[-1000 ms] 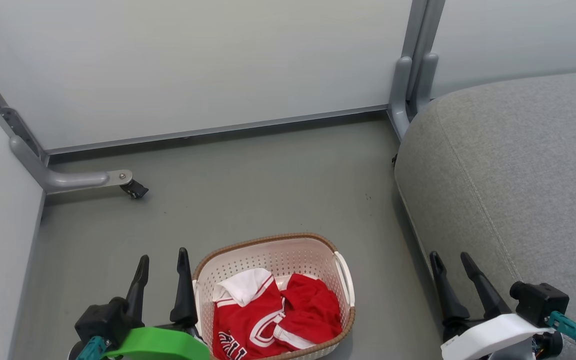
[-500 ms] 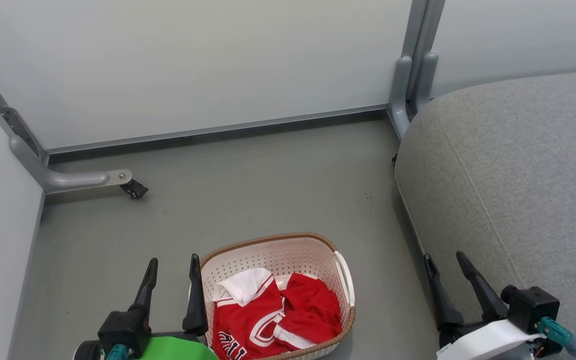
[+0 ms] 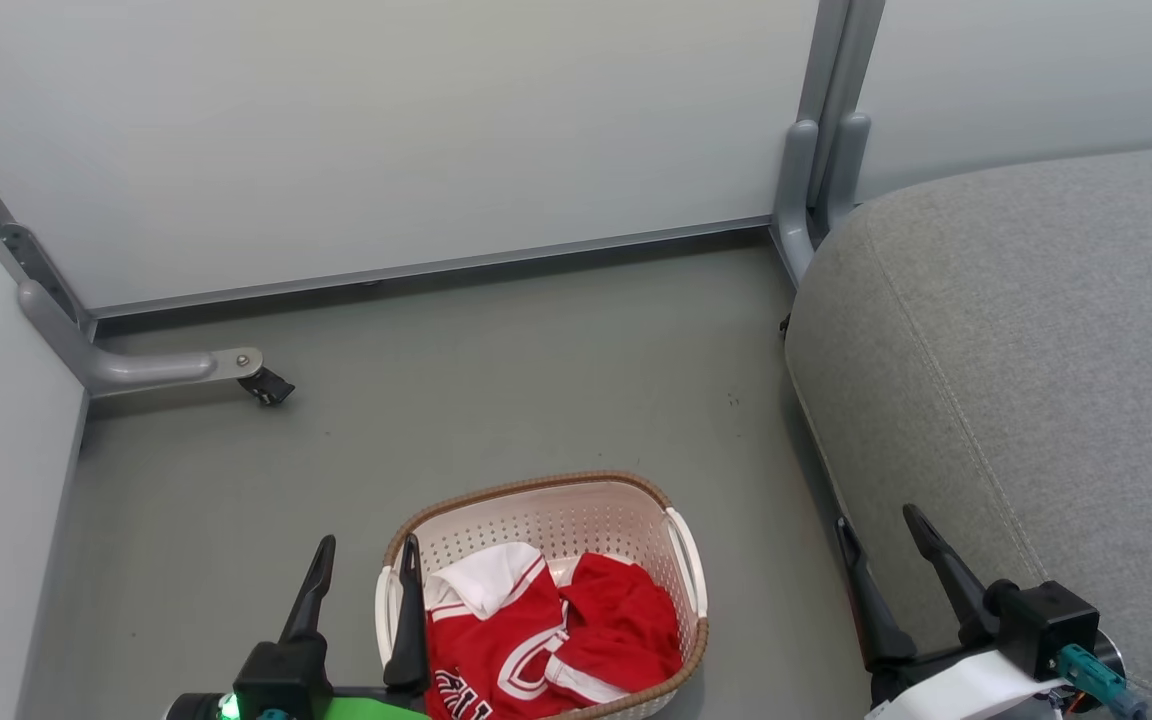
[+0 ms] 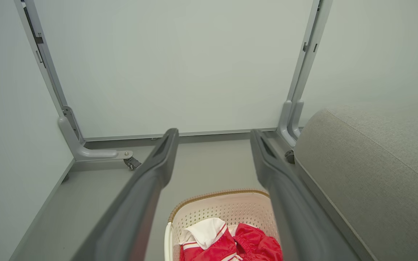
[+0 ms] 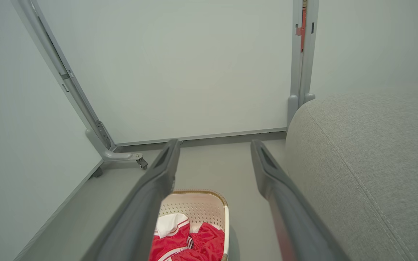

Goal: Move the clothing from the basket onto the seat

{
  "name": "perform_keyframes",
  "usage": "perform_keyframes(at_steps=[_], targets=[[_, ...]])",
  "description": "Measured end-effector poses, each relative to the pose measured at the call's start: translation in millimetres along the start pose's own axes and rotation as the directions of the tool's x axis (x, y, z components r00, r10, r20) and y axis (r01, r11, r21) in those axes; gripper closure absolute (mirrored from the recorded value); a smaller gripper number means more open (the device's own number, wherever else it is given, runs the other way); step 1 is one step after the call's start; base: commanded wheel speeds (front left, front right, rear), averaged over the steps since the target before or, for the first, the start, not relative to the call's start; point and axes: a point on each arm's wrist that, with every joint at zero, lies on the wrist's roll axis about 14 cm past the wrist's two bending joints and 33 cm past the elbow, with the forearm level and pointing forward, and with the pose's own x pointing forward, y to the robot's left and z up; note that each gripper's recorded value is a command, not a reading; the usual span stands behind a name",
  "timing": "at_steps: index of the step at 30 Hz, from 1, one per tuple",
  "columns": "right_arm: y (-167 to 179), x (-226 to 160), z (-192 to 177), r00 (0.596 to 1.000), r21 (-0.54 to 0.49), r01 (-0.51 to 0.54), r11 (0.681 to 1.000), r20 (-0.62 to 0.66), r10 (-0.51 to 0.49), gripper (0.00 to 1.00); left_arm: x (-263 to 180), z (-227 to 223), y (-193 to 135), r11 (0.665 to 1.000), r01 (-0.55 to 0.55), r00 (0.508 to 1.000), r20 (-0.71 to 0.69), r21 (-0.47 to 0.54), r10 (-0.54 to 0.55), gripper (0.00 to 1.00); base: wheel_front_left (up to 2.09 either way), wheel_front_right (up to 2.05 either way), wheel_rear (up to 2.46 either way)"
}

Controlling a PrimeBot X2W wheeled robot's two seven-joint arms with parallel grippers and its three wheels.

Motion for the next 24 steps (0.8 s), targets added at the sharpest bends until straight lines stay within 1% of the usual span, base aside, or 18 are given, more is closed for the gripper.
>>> perform_keyframes(at_steps=[13, 24], targets=[[7.6, -4.8, -2.1, 1.0, -0.072, -0.031, 0.997, 0.0, 0.032, 0.0, -5.1, -0.5, -6.0, 0.997, 0.024, 1.0, 0.014, 0.068, -0.025, 0.0, 0.0, 0.0, 0.0], [3.4, -6.7, -4.0, 1.0, -0.069, -0.018, 0.997, -0.006, 0.017, 0.0, -6.1, -3.8, -6.6, 0.997, 0.027, 1.0, 0.005, 0.072, -0.028, 0.0, 0.0, 0.0, 0.0]])
